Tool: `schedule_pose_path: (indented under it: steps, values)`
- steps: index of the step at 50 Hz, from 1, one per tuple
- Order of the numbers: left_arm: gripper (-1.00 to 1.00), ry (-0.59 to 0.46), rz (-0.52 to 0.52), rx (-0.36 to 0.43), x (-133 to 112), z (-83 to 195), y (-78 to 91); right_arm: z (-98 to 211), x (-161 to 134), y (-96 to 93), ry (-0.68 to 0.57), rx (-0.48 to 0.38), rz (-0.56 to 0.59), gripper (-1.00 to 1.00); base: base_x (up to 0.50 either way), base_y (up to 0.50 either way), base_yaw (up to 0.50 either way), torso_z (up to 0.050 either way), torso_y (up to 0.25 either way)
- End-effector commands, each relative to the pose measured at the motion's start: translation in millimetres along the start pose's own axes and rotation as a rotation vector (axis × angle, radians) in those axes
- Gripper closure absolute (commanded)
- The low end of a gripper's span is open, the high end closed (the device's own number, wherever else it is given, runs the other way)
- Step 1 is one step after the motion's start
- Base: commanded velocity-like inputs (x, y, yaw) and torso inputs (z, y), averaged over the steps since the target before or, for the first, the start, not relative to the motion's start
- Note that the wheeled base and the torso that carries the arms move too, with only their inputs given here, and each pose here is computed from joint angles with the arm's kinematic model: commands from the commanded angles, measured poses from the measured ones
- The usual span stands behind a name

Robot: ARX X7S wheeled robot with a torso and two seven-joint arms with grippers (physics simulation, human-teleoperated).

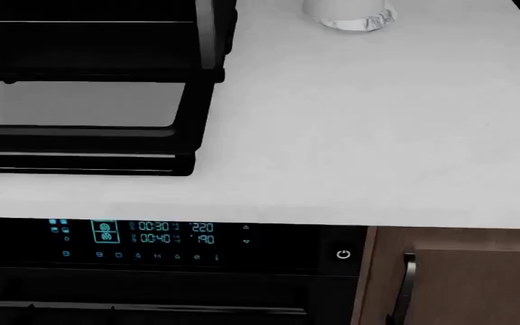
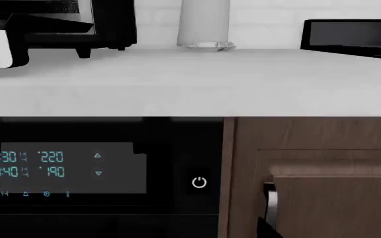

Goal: Close the toaster oven door.

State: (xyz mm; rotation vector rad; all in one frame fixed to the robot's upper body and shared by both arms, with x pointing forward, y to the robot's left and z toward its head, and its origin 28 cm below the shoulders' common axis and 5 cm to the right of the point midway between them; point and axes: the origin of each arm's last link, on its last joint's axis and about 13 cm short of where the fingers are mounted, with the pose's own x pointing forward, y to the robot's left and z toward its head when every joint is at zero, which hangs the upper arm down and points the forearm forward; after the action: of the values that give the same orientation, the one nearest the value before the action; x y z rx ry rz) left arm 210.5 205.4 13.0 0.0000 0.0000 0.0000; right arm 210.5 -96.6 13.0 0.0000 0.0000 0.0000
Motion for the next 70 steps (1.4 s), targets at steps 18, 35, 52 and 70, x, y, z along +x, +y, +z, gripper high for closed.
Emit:
schedule_pose_path:
  steps: [18, 35, 52, 70]
  values:
    - [-1.00, -0.059, -0.044, 0.010, -3.4, -0.1, -0.1, 2.0, 2.3, 2.6, -0.029, -0.011, -0.008, -1.00, 0.00, 0.00, 0.00, 0.023, 0.000]
    - [-1.00, -0.105, -0.050, 0.007, 0.0, 6.8, 0.2, 12.3, 3.9, 3.3, -0.045, -0.024, -0.012, -1.00, 0.00, 0.00, 0.00, 0.050, 0.000]
    - [-1.00, -0.117, -0.090, -0.008, 1.3, 31.3, 3.0, 28.4, 5.0, 0.3, -0.078, -0.025, -0.012, -1.00, 0.00, 0.00, 0.00, 0.050, 0.000]
    - [-1.00, -0.089, -0.064, 0.072, 32.3, 100.3, 21.8, 148.2, 15.4, -25.3, -0.328, -0.172, -0.061, -1.00, 0.00, 0.00, 0.00, 0.007, 0.000]
